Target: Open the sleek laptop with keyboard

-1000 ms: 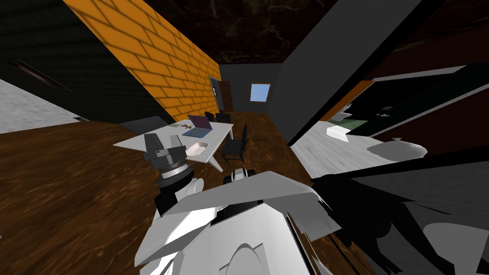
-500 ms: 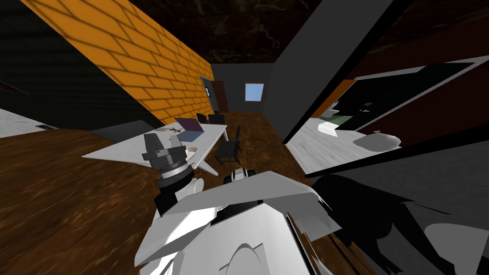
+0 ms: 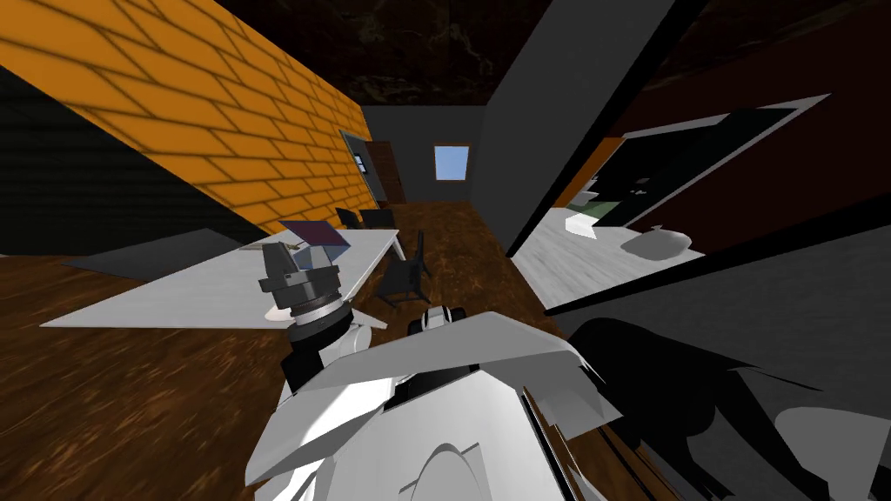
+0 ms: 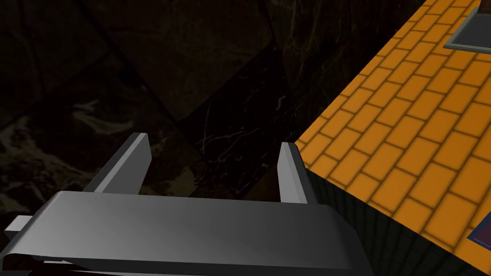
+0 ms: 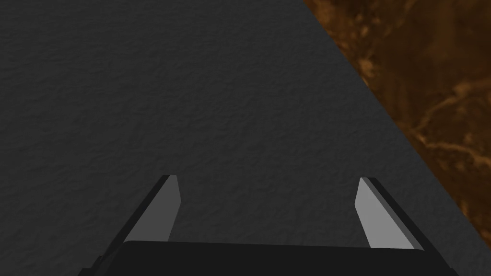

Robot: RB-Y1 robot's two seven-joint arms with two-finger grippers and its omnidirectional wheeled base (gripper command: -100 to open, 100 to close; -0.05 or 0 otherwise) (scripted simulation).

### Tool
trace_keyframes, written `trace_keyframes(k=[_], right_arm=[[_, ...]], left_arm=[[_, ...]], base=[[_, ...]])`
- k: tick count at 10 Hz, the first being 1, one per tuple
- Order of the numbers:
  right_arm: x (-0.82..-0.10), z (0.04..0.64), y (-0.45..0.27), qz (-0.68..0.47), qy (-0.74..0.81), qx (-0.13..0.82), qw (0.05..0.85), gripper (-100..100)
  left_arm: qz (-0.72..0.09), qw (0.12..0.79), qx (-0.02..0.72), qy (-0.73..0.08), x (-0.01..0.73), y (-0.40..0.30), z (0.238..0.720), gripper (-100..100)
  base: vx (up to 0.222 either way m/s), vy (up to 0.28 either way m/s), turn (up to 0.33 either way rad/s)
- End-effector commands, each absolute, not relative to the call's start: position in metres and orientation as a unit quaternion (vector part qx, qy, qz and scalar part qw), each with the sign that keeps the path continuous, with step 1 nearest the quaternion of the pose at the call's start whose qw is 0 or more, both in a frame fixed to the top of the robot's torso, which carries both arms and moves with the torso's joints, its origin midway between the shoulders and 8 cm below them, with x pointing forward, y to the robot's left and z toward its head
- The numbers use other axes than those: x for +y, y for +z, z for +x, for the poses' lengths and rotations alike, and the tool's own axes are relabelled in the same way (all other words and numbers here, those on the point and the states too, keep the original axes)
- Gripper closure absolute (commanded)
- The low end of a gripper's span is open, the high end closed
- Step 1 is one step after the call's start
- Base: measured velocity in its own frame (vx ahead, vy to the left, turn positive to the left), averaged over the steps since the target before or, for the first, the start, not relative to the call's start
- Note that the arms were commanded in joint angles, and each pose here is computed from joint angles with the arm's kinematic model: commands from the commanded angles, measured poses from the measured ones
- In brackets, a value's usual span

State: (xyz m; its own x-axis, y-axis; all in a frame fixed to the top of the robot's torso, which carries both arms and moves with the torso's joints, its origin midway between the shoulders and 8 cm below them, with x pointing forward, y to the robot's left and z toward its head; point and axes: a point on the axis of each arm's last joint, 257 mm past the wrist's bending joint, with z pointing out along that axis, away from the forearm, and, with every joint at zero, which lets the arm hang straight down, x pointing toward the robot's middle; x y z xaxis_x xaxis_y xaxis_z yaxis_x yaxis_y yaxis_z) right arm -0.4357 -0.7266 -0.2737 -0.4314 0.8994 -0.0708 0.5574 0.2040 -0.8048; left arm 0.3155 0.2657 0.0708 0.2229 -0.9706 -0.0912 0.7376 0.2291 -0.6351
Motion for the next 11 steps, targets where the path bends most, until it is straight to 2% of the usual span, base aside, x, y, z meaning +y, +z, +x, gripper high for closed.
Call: trace_keyframes(k=[1,2,5,8,11], right_arm=[[-0.725,-0.435,-0.279,-0.477,0.387,-0.763,0.202,-100],[-0.724,-0.434,-0.281,-0.479,0.382,-0.764,0.201,-100],[-0.719,-0.431,-0.288,-0.513,0.375,-0.750,0.185,-100],[-0.719,-0.429,-0.293,-0.499,0.366,-0.767,0.170,-100],[-0.716,-0.425,-0.298,-0.529,0.359,-0.753,0.155,-100]], left_arm=[[-0.238,0.745,0.245,-0.573,0.266,0.071,0.315,0],[-0.238,0.745,0.245,-0.573,0.266,0.071,0.315,0],[-0.238,0.745,0.245,-0.573,0.266,0.071,0.315,0],[-0.238,0.745,0.245,-0.573,0.266,0.071,0.315,0],[-0.238,0.745,0.245,-0.573,0.266,0.071,0.315,0]], base=[[0.183,-0.331,-0.484],[0.169,-0.224,-0.268],[0.030,-0.032,0.002],[0.217,-0.239,-0.372],[0.003,-0.010,-0.004]])
